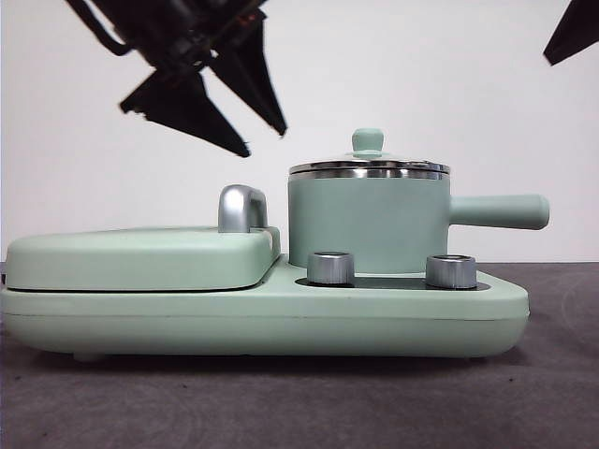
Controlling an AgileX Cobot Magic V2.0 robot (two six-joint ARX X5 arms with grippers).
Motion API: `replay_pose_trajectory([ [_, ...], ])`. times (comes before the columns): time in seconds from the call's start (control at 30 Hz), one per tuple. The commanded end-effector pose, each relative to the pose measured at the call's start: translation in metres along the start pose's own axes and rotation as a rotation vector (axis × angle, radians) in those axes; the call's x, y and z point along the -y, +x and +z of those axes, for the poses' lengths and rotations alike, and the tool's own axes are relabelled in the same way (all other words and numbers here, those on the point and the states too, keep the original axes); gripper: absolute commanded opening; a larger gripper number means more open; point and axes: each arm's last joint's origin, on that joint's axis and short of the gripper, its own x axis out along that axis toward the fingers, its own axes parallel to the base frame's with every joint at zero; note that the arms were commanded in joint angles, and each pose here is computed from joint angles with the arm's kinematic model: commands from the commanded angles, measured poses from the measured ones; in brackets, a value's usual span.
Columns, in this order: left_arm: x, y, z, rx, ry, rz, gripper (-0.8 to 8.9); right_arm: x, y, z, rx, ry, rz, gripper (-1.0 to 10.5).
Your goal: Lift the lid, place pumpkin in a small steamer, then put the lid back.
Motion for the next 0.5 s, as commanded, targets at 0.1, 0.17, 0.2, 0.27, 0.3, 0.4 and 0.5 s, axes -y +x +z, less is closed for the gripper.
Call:
replay_pose_trajectory([
  [0.1, -0.003, -0.017, -0.007, 0.031, -0.011, 0.027, 2.46, -0.003, 0.012, 0.004, -0.030, 0.008, 0.054, 3.5],
  [0.17, -0.006, -0.025, -0.013, 0.040, -0.016, 0.043, 2.46, -0.003, 0.019, 0.004, -0.048, 0.009, 0.072, 3.5],
  [0.2, -0.007, -0.030, -0.016, 0.046, -0.020, 0.049, 2.46, -0.003, 0.022, 0.004, -0.056, 0.009, 0.077, 3.5],
  [0.27, -0.010, -0.038, -0.022, 0.063, -0.028, 0.060, 2.46, -0.004, 0.029, 0.005, -0.063, 0.009, 0.093, 3.5],
  [0.3, -0.012, -0.042, -0.026, 0.069, -0.031, 0.068, 2.46, -0.004, 0.033, 0.006, -0.067, 0.009, 0.097, 3.5],
  [0.4, -0.016, -0.055, -0.039, 0.089, -0.042, 0.091, 2.46, -0.005, 0.043, 0.008, -0.066, 0.010, 0.115, 3.5],
  [0.5, -0.018, -0.067, -0.054, 0.115, -0.053, 0.123, 2.47, -0.006, 0.052, 0.010, -0.062, 0.011, 0.144, 3.5],
])
